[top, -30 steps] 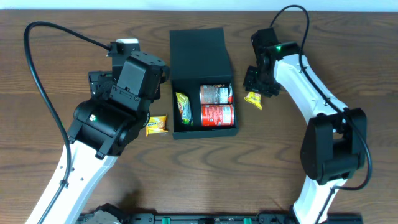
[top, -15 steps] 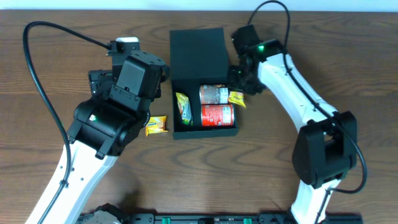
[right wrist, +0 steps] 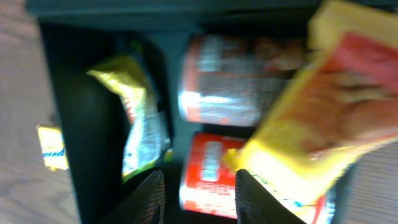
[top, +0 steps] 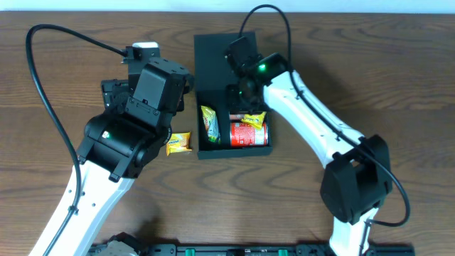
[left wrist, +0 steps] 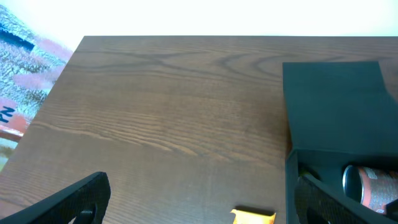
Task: Pack container
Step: 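Carry the biscuit packet with the right gripper over the cans in the box, then lower the biscuit packet onto the cans with the right gripper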
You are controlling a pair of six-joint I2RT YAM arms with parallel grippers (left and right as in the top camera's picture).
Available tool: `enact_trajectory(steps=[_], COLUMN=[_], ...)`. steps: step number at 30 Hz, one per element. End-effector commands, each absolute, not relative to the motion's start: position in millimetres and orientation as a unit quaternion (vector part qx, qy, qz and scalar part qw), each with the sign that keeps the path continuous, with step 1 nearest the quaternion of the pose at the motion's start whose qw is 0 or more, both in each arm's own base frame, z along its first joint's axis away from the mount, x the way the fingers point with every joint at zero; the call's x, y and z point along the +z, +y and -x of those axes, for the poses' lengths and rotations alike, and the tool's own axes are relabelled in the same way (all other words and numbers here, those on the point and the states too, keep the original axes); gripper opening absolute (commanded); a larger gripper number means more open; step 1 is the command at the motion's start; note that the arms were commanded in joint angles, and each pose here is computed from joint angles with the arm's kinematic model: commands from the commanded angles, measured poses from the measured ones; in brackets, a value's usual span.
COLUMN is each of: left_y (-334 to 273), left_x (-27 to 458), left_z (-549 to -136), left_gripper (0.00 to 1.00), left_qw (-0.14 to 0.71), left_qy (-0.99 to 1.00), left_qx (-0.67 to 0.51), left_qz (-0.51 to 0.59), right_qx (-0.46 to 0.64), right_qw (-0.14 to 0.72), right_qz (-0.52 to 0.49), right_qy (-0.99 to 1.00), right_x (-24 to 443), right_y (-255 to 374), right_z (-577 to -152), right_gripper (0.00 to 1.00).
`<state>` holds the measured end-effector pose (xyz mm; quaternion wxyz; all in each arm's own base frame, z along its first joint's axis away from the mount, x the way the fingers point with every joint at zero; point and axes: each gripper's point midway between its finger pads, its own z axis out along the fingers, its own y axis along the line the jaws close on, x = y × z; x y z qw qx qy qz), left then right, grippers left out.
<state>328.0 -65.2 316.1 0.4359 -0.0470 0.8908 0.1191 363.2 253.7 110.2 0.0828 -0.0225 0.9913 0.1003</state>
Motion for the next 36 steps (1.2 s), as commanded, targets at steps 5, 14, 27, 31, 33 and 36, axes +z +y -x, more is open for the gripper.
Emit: enact_trajectory(steps=[5, 14, 27, 31, 33, 36], left_y=[-64.3, -64.3, -64.2, -64.2, -64.1, -64.1], left_x=[322.3, 322.3, 322.1, 322.0, 322.0, 322.0], left_z=[-330.2, -330.1, -329.9, -329.9, -330.0, -329.9], left_gripper=[0.95, 0.95, 0.95, 0.96, 0.96, 0.96], left_qw=[0.443, 0.443, 0.443, 0.442, 0.442, 0.442], left_qy=[0.887, 0.887, 0.887, 0.887, 0.887, 0.887], left_qx=[0.119, 0.118, 0.119, 0.119, 0.119, 0.121], left_qz=[0.053, 0.053, 0.053, 0.053, 0.053, 0.050], right_qx=[0.035, -0.018, -0.034, -0.040, -0.042, -0.042], right_qw=[0.123, 0.139, 0.125, 0.115, 0.112, 0.112], right_qz=[0.026, 0.001, -0.014, -0.016, -0.016, -0.016], right_qy=[0.991, 0.990, 0.991, 0.992, 0.993, 0.993], right_x=[118.9, 119.9, 99.9, 85.2, 80.5, 76.6], right_y=[231.7, 196.1, 193.7, 194.5, 195.0, 195.8], right_z=[-378.5, -393.5, -395.8, -397.4, -398.2, -400.0], right_gripper=[0.41, 0.50, 0.71, 0.75, 0.75, 0.67])
